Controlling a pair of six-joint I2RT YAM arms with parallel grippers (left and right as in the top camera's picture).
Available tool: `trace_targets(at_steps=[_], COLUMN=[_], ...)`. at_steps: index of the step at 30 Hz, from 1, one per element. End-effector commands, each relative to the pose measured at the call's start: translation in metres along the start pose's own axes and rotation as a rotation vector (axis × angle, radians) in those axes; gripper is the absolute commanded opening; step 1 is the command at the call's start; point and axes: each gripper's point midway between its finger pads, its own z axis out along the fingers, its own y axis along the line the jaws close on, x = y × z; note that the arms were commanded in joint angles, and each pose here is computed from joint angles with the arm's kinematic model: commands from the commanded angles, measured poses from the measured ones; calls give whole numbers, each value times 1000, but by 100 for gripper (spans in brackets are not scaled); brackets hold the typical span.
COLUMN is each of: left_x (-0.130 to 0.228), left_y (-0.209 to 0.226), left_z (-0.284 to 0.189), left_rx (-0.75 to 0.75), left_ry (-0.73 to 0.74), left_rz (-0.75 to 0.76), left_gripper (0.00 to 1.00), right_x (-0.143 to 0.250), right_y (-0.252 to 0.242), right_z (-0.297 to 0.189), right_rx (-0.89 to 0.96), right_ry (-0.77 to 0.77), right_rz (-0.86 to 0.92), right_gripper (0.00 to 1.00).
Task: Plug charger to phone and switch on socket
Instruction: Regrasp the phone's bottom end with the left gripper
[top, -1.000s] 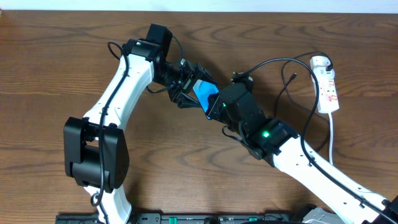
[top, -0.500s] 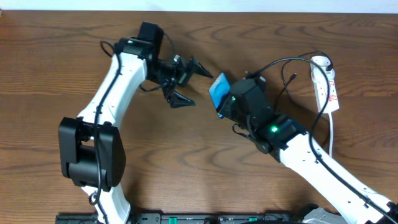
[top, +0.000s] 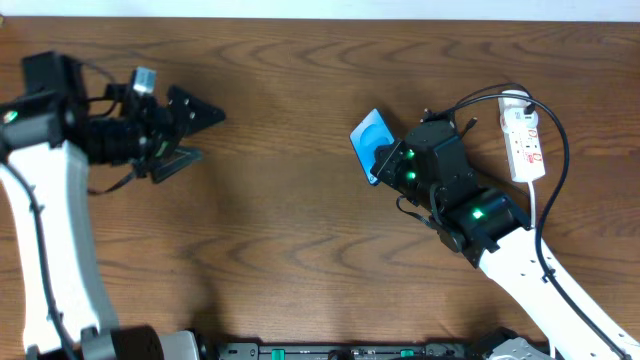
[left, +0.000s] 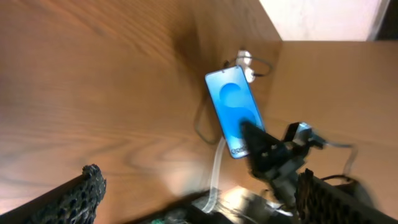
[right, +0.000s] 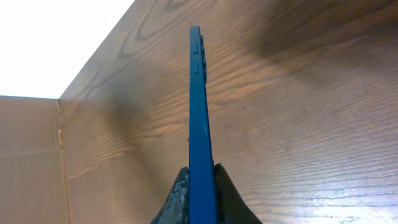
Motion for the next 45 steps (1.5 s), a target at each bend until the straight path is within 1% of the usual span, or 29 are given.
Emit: trace_targets(at_steps=[1, 5, 8, 9, 10, 12, 13, 15, 17, 18, 19, 22, 25, 26, 29, 30, 32, 34, 37, 41, 45], left_x=[22, 31, 33, 33, 35, 33, 31, 21, 17, 16, 17, 21, 18, 14, 2, 0, -2, 3, 11, 22, 30], left_y=[10, 30, 58, 78, 86, 74, 65, 36, 16, 11, 13, 18, 19, 22, 41, 32, 9, -23, -28, -34, -40], left_z=[-4, 9, 28, 34, 40, 46, 47, 48, 45, 44, 45, 48, 49, 50, 67, 78, 93, 116, 134, 144, 150], left_rx=[-60, -67, -91, -150, -153, -60, 5, 194, 337, 373, 373, 368, 363, 339, 174, 165, 199, 229, 172, 156, 148], left_ry=[0, 14, 52, 73, 100, 109, 104, 75, 61, 62, 70, 91, 97, 92, 58, 60, 71, 89, 81, 107, 137], left_rz=[163, 144, 88, 56, -35, -43, -23, 41, 88, 88, 59, -19, -89, -139, -331, -336, -285, -227, -270, -267, -405], left_gripper=[98, 98, 98, 98, 98, 98, 98, 98, 98, 98, 98, 98, 98, 98, 98, 98, 98, 98, 98, 98, 98], right_x=[-2, 1, 9, 15, 21, 26, 29, 31, 33, 34, 37, 39, 31, 27, 23, 23, 23, 23, 25, 25, 20], right_y=[18, 21, 24, 23, 20, 15, 9, 0, -6, -7, -4, 8, 26, 31, 38, 37, 37, 38, 38, 42, 55], right_z=[-8, -5, 5, 11, 18, 24, 27, 30, 30, 30, 28, 22, 11, 7, 2, 2, 3, 3, 2, 0, -12], right_rx=[-61, -90, -157, -205, -253, -304, -335, -366, -405, -418, -441, -494, -585, -617, -652, -651, -651, -651, -653, -668, -743], right_ry=[-18, -11, -1, 14, 23, 24, 21, 13, 15, 20, 47, 111, 102, 94, 83, 83, 83, 84, 99, 137, 141], right_rz=[-9, -12, -8, 44, 114, 168, 210, 276, 369, 406, 467, 563, 574, 569, 564, 564, 564, 564, 575, 654, 647], right_gripper=[1, 1, 1, 1, 1, 1, 1, 1, 1, 1, 1, 1, 1, 1, 1, 1, 1, 1, 1, 1, 1])
